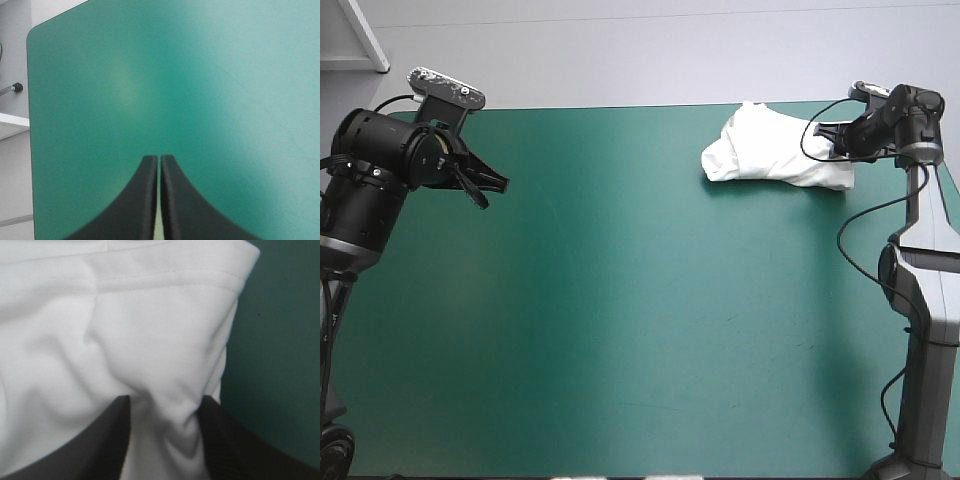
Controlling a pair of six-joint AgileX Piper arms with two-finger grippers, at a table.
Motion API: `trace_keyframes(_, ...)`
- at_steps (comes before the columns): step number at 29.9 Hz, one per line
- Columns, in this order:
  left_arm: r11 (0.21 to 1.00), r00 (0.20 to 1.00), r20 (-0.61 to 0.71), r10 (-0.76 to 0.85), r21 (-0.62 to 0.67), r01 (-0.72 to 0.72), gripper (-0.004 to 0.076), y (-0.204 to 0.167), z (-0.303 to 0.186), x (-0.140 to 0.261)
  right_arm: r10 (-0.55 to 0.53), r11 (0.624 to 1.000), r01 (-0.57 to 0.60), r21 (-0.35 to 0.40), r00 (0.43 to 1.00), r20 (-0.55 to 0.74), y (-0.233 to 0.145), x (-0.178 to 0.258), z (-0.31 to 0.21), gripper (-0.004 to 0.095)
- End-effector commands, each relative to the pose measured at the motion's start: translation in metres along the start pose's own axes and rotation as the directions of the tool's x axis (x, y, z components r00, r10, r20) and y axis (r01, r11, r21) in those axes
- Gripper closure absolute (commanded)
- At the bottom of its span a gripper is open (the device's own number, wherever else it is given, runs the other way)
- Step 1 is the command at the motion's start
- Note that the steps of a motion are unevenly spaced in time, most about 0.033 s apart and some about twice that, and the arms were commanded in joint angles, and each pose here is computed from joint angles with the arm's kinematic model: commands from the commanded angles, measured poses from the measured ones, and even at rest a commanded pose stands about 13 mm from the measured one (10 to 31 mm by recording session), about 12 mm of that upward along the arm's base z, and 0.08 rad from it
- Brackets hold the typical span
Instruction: Fold the cloth
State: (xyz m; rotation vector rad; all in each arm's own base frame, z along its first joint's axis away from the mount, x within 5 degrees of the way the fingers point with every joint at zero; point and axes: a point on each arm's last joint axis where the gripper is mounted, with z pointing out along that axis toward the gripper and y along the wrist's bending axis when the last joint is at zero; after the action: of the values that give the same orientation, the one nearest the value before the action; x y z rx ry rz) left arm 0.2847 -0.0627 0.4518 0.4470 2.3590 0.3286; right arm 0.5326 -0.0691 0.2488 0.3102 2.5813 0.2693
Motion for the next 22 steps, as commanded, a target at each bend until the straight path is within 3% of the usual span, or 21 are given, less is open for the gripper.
trace_keyframes(1,1.0,0.998,0.061,-0.017,-0.021,0.018,0.0705,0.007,-0.022,0.001,-0.012,0.999,0.018,-0.038,0.987,0.16,0.015,-0.019,-0.064,0.0233)
trace_keyframes(3,1.0,0.998,0.061,-0.017,-0.021,0.018,0.0705,0.007,-0.022,0.001,-0.007,0.999,0.016,-0.047,0.984,0.178,0.019,-0.02,-0.074,0.0238)
trace_keyframes(6,1.0,0.998,0.065,-0.019,-0.021,0.021,0.0705,0.007,-0.022,0.0,-0.007,0.998,0.019,-0.057,0.977,0.213,0.025,-0.021,-0.099,0.0336)
trace_keyframes(11,0.999,0.994,0.105,-0.043,-0.009,0.044,0.0705,0.006,-0.022,-0.003,-0.042,0.999,0.048,-0.025,0.975,0.217,0.03,-0.01,-0.141,0.0618)
trace_keyframes(17,0.998,0.986,0.154,-0.062,0.03,0.058,0.0705,0.003,-0.022,-0.008,-0.1,0.994,0.093,0.063,0.987,0.125,0.027,0.033,-0.179,0.0922)
trace_keyframes(22,0.996,0.977,0.199,-0.076,0.07,0.063,0.0705,0.0,-0.023,-0.012,-0.13,0.986,0.128,0.108,0.991,0.01,0.02,0.085,-0.195,0.0925)
